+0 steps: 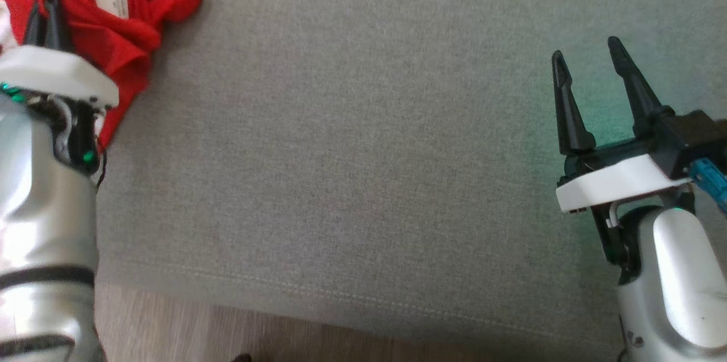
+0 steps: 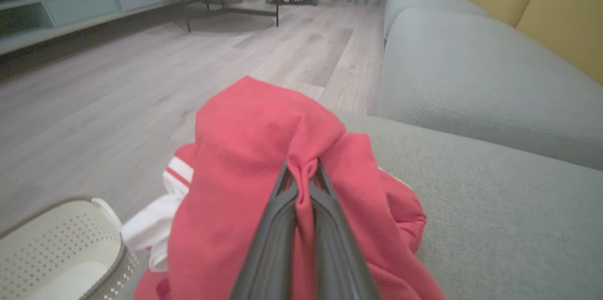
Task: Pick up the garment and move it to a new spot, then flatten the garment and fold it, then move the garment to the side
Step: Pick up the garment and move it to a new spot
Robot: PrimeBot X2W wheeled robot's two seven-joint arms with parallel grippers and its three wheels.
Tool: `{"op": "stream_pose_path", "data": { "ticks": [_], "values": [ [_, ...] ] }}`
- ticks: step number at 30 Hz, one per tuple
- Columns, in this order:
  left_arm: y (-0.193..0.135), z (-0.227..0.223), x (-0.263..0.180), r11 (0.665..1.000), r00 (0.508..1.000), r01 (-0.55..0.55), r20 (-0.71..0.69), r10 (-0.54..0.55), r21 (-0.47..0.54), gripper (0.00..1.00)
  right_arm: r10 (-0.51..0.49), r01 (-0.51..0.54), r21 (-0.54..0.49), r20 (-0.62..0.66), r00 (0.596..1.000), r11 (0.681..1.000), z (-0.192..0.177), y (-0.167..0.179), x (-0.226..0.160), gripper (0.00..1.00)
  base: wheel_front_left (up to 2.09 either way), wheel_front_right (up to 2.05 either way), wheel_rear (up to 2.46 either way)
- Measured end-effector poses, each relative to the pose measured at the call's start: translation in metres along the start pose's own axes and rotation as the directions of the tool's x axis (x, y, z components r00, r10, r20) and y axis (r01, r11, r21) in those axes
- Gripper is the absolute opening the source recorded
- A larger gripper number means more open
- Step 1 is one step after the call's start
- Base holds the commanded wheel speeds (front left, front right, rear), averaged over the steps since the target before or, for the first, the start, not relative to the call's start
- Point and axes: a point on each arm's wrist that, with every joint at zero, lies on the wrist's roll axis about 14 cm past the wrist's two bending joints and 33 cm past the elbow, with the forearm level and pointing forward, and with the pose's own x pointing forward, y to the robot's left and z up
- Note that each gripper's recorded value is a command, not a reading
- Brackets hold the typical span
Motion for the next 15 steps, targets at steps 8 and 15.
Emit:
{"op": "stream_pose_path", "data": {
  "ticks": [8,15],
  "values": [
    [0.010,0.028,-0.053,0.999,0.992,0.015,0.127,-0.019,0.037,0.00,-0.022,0.023,-0.007,0.043,0.999,1.000,0.023,0.004,-0.022,1.00,0.00,0.00,0.00],
    [0.010,0.043,-0.114,0.998,0.978,0.025,0.207,-0.035,0.053,0.00,-0.066,0.067,-0.008,0.092,0.994,0.998,0.047,0.002,-0.057,1.00,0.00,0.00,0.00]
  ]
}}
